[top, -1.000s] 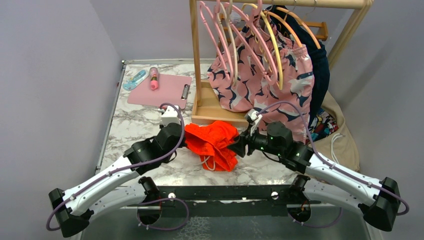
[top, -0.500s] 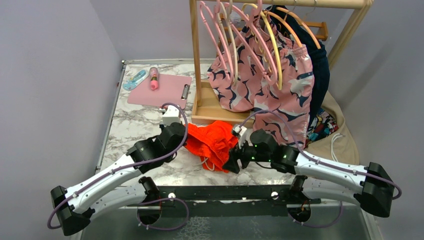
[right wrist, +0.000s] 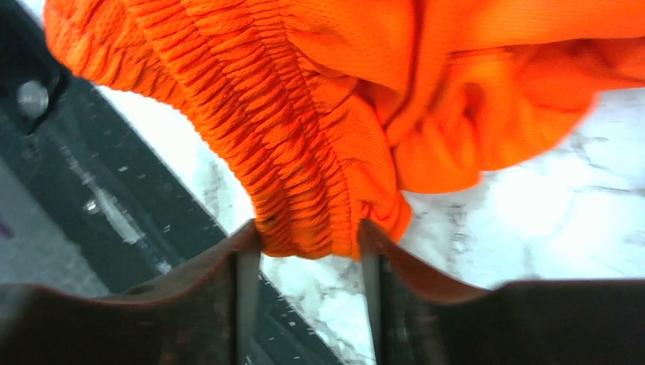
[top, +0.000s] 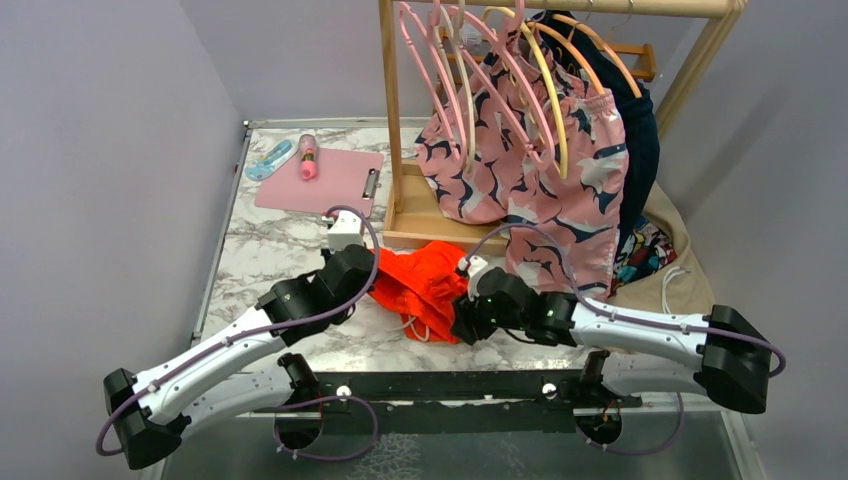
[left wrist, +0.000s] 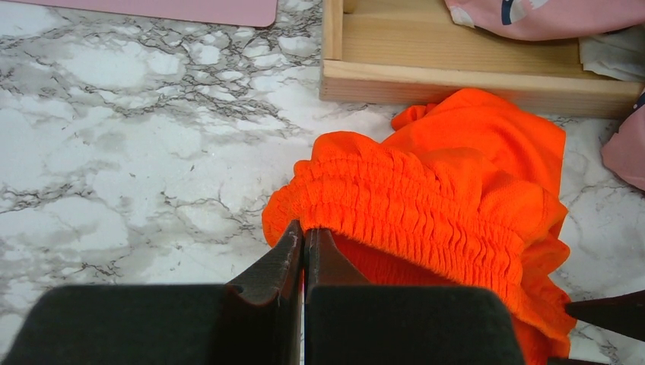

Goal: Place the shorts on the hanger
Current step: Adjust the shorts at the center of the board.

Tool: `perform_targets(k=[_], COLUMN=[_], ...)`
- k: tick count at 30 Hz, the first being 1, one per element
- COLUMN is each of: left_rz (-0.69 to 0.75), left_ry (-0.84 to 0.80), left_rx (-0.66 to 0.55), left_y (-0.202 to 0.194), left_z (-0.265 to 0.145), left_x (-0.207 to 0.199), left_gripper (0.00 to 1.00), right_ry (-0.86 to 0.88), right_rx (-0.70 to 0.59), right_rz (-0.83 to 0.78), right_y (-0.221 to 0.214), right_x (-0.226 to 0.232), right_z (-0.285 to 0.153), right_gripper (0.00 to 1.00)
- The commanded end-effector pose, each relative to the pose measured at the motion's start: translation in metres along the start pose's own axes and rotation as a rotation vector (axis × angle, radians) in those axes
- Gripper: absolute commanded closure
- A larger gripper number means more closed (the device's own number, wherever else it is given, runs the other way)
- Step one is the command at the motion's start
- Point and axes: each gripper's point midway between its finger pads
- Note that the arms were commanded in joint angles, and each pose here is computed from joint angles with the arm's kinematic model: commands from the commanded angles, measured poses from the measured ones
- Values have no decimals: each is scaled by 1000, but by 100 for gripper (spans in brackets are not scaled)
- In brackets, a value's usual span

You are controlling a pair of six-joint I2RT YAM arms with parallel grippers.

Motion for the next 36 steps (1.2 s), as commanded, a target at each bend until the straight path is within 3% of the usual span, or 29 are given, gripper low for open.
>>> perform_targets(k=[1,4,9,11,15,21,27,36], left_rz=[-6,-7,-28,-38,-25,22,3,-26], left_ry=[-28,-77,-184,-218,-214,-80,-44,-53], left_rx=[-32,-39,-86,-110,-99,22,107,132], left_y=[17,25,60,77,78,10,-27,-32], left_z=[-8,-15,-38,-47,-43,2,29,43], left_x=[-5,-12,-30,-37,-42,-25,-13,-13], left_gripper=[100,100,100,100,100,100,100,100], right_ry=[-257,-395,-502,-513,-510,-501,-461,-373], right_rx=[-61,-106,-236,-270,-262,-125,-111,-69], right_rz=[37,22,-86,-118,-123,119,159,158], right_y=[23,44,113,137,147,82,60,49], right_x=[-37,-56,-61,-56,-54,-100,-96,-80], right_z=[-11,-26,-57,-64,-47,0,-1,-14], right_gripper=[56,75,96,99,99,99,99,65])
Point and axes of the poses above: each gripper's point midway between its finger pads, its own z axis out along the fingers, its own x axis along the line the jaws close on, y = z × x, and after that the axes turned 3 degrees about -z, right-handed
